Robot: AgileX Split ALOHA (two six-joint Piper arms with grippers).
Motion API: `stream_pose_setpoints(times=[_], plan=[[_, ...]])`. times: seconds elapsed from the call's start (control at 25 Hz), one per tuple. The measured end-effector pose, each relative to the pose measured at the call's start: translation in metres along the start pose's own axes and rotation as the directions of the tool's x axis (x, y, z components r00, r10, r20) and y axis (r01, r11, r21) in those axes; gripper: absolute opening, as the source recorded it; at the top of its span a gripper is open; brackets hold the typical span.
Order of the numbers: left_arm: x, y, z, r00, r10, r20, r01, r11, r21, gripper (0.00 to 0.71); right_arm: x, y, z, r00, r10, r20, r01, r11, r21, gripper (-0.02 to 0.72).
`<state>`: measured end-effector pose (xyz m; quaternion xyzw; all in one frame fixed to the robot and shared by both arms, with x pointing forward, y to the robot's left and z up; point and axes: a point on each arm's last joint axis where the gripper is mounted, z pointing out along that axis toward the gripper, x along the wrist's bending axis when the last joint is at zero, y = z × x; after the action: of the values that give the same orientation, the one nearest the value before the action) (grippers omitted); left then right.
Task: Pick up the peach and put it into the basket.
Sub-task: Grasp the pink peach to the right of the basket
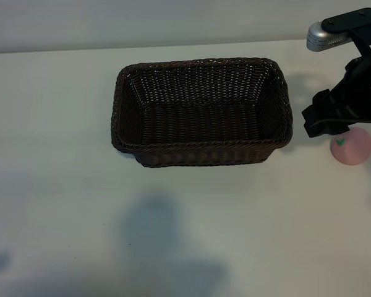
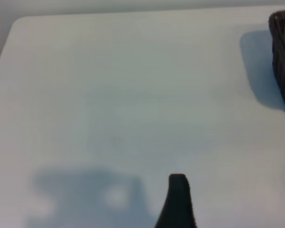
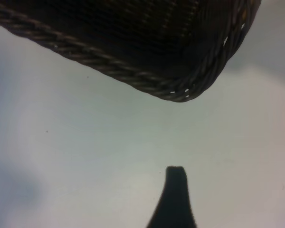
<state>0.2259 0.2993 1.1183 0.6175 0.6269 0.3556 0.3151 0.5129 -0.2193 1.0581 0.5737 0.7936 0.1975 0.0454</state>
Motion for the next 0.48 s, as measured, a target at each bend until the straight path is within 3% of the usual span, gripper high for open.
stream_pose_setpoints(times=[0.48], plan=[[-0.003, -0.055, 0.035, 0.999, -0.047, 0.0, 0.047, 0.997, 0.068, 0.598, 0.0, 0.0, 0.0, 1.0, 0.0, 0.0, 0.0, 1.0, 0.0, 0.595]])
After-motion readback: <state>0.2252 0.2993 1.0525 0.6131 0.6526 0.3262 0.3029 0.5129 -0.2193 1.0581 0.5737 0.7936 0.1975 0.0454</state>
